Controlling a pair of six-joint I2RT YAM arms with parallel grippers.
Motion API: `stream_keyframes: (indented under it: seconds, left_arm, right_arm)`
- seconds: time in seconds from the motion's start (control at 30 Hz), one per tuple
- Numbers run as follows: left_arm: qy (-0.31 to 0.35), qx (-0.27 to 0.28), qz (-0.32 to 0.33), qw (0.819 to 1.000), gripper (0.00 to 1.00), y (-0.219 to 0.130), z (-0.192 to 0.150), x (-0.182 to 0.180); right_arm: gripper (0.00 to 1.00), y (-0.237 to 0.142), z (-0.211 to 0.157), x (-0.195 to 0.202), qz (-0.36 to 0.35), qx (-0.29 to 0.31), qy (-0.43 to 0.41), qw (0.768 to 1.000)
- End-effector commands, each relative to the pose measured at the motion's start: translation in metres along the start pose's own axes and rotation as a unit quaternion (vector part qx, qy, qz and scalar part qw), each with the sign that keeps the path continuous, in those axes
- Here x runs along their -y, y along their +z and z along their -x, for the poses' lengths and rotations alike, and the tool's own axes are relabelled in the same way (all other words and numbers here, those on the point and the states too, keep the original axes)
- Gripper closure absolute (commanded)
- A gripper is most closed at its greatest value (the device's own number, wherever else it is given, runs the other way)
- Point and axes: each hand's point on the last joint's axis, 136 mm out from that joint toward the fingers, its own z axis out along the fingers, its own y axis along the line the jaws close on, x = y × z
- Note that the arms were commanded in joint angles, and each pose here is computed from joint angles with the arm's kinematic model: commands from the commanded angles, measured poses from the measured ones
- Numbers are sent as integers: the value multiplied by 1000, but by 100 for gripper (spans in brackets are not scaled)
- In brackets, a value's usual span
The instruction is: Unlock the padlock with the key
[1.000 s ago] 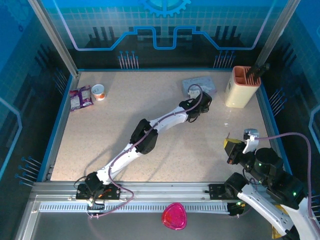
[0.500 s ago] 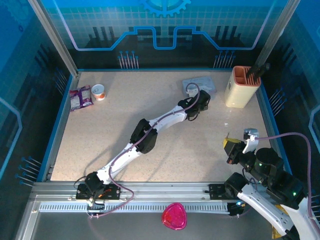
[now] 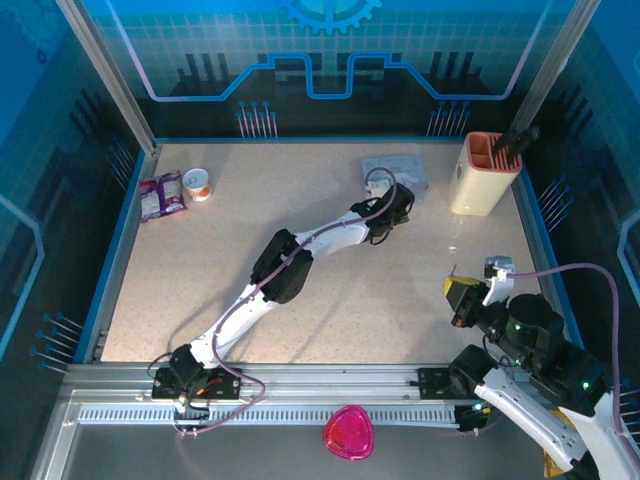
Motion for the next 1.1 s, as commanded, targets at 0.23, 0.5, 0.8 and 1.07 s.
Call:
stream_keyframes:
  seconds: [0.23, 0.5, 0.8, 1.07]
  left_arm:
    - [-21, 36, -4, 999, 82, -31, 40, -38]
    - [-43, 29, -12, 999, 84, -72, 33, -88]
    - [-89, 3, -53, 995, 84, -131, 9, -138]
    - [-123, -26, -66, 990, 84, -161, -28, -161]
  right_arm:
    - [100, 16, 1, -11, 14, -9, 13, 1000]
    - [100, 29, -3, -16, 19, -25, 12, 999]
    - [100, 71, -40, -27, 41, -96, 24, 994]
    - [100, 107, -83, -36, 71, -160, 47, 983]
